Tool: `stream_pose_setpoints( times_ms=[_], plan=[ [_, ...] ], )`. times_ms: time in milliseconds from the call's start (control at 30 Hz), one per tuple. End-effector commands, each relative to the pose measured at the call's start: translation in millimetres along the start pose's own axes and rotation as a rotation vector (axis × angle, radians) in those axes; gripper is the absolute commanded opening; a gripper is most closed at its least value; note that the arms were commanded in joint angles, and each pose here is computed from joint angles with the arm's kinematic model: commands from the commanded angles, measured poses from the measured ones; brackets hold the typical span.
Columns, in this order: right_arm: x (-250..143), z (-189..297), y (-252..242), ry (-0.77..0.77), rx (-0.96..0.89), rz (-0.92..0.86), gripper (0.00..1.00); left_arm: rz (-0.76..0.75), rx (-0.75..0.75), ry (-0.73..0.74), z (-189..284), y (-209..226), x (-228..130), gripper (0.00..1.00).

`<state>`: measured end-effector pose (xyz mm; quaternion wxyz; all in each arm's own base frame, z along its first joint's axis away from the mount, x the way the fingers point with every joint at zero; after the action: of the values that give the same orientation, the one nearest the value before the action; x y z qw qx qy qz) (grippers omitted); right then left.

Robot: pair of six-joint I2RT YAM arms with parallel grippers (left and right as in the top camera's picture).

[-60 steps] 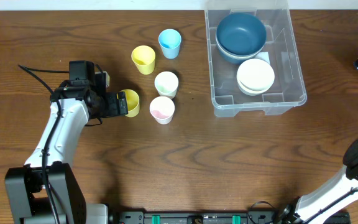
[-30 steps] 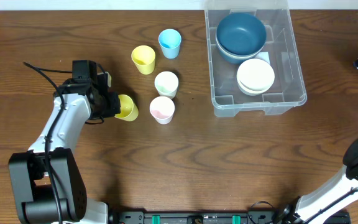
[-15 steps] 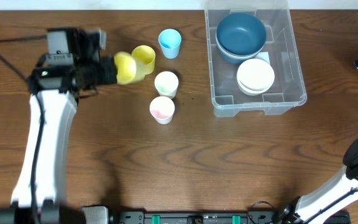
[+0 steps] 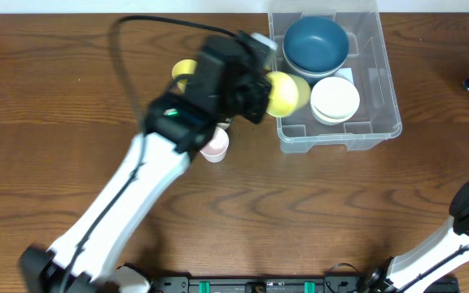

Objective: Pack container
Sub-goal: 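Lift the yellow cup and lower it into the container's front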

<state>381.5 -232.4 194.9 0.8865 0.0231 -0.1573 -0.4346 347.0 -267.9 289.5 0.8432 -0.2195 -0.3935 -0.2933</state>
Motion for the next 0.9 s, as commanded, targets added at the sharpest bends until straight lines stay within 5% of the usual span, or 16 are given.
stream_pose_setpoints(
  times_ms=[0,667,867],
  plan=[
    [1,6,0,-0.01,0.007,-0.011,0.99,-0.017,0.022,0.04,-27,0,-11,0.06],
    [1,6,0,-0.01,0.007,-0.011,0.99,-0.029,0.021,0.112,-96,13,-40,0.06],
    [1,6,0,-0.01,0.007,-0.011,0.99,-0.028,0.021,0.12,-99,14,-43,0.17]
  ],
)
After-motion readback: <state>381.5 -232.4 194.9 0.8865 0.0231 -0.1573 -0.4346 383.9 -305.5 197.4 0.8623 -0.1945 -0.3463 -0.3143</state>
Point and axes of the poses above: each gripper's point midway between its finger pads, its own z axis back along the fingers, its own y axis along the line the jaws close on, x = y × z, the point moved 3 cm from there along z, back along the fingers, and after that the axes turned 4 degrees about -z, right-handed, at the moved point
